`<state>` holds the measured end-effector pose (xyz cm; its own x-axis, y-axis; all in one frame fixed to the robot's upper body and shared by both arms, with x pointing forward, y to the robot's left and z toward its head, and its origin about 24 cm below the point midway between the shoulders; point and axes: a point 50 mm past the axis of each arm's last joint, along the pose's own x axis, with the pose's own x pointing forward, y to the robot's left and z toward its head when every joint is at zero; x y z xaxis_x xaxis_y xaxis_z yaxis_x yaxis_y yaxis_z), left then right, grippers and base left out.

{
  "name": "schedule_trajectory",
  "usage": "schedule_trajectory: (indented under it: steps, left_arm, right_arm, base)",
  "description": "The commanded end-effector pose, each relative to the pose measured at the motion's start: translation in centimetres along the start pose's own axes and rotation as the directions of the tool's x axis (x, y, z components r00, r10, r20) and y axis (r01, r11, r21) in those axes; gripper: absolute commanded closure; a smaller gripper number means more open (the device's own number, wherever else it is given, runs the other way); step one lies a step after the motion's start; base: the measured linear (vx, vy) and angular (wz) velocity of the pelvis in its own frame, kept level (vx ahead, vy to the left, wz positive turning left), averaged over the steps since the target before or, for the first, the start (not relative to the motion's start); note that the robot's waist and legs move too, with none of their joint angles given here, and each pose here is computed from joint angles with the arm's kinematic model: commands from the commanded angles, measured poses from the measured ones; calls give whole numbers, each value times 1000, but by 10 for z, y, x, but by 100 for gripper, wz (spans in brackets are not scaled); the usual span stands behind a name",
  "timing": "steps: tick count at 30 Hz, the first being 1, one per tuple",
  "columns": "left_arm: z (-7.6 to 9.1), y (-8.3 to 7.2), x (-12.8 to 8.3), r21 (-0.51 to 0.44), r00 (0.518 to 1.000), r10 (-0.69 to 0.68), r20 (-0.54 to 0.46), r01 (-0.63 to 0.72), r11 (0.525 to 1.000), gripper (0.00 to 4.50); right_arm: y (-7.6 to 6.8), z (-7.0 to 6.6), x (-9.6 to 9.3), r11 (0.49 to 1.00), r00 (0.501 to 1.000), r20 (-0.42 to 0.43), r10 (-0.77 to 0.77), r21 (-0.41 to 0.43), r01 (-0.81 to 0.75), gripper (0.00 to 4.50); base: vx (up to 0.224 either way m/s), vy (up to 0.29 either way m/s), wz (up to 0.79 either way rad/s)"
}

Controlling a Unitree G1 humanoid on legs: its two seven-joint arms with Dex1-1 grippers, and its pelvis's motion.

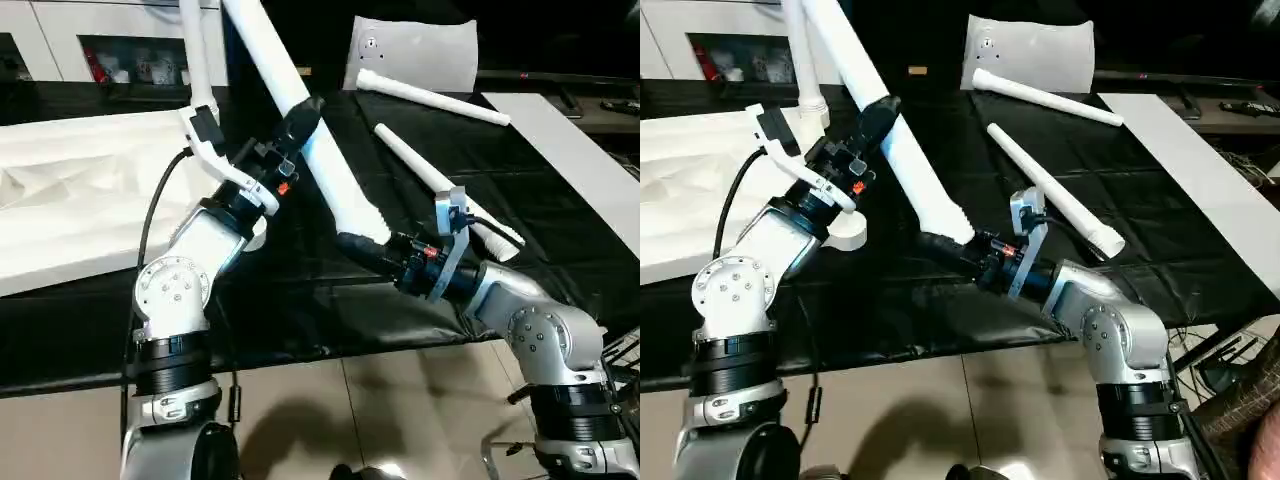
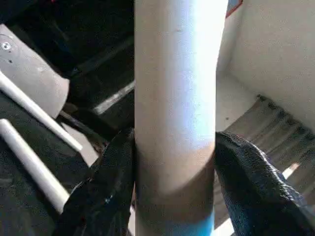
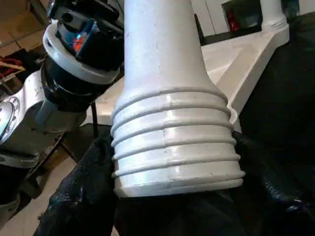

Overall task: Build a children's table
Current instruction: Insert table leg to table base

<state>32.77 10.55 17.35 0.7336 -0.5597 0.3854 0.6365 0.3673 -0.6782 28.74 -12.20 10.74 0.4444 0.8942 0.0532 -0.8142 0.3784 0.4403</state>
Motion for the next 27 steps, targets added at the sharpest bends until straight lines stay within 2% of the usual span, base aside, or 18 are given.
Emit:
schedule_trajectory:
  steps: [1, 5, 7, 13, 14, 15, 16, 18, 22, 24, 26, 27]
  left_arm:
    - [-4, -8, 7, 43, 998, -46, -38, 48, 998, 218]
    - [-6, -4, 3, 126, 996, -28, -84, 39, 991, 251]
    - [-7, -1, 1, 163, 995, -5, -95, 21, 986, 254]
    - [1, 5, 0, 179, 998, 30, -54, -20, 984, 257]
    - [1, 5, 0, 179, 998, 30, -54, -20, 984, 257]
    - [4, 7, 0, 190, 998, 42, -44, -33, 981, 257]
    - [8, 9, 0, 207, 998, 58, -28, -51, 977, 257]
    - [17, 13, 0, 240, 996, 88, 0, -85, 967, 257]
    - [27, 17, 0, 284, 993, 113, 18, -113, 952, 257]
    - [31, 18, -1, 316, 991, 129, 20, -129, 940, 262]
    - [33, 19, -1, 325, 991, 133, 19, -132, 936, 263]
    - [34, 20, -1, 351, 990, 140, 12, -135, 927, 263]
  right_arm:
    - [3, 1, -1, 1000, 1000, -10, 9, -17, -9, 176]
    - [0, 3, -3, 1000, 1000, -7, -2, -23, 2, 176]
    - [-1, 4, -3, 1000, 1000, -9, -9, -29, 9, 176]
    - [-6, 5, -3, 996, 998, 0, -63, -62, 63, 176]
    - [-6, 5, -3, 996, 998, 0, -63, -62, 63, 141]
    - [-7, 6, -3, 996, 997, 8, -73, -49, 73, 141]
    - [-9, 8, -3, 995, 996, 28, -88, -41, 89, 120]
    - [-10, 13, -3, 994, 993, 70, -97, -33, 100, 103]
    - [-11, 15, -9, 989, 992, 55, -109, -91, 114, 84]
    - [-13, 15, -17, 990, 993, 41, -112, -83, 116, 55]
    - [-13, 17, -21, 990, 993, 40, -111, -88, 114, 48]
    - [-12, 23, -28, 992, 993, 68, -97, -80, 102, 36]
  base:
    - [0, 0, 0]
    - [0, 0, 0]
    - [0, 0, 0]
    - [0, 0, 0]
    - [0, 0, 0]
    - [0, 0, 0]
    - [0, 0, 0]
    - [0, 0, 0]
    - [0, 0, 0]
    - [0, 0, 0]
    - [0, 0, 0]
    - [0, 0, 0]
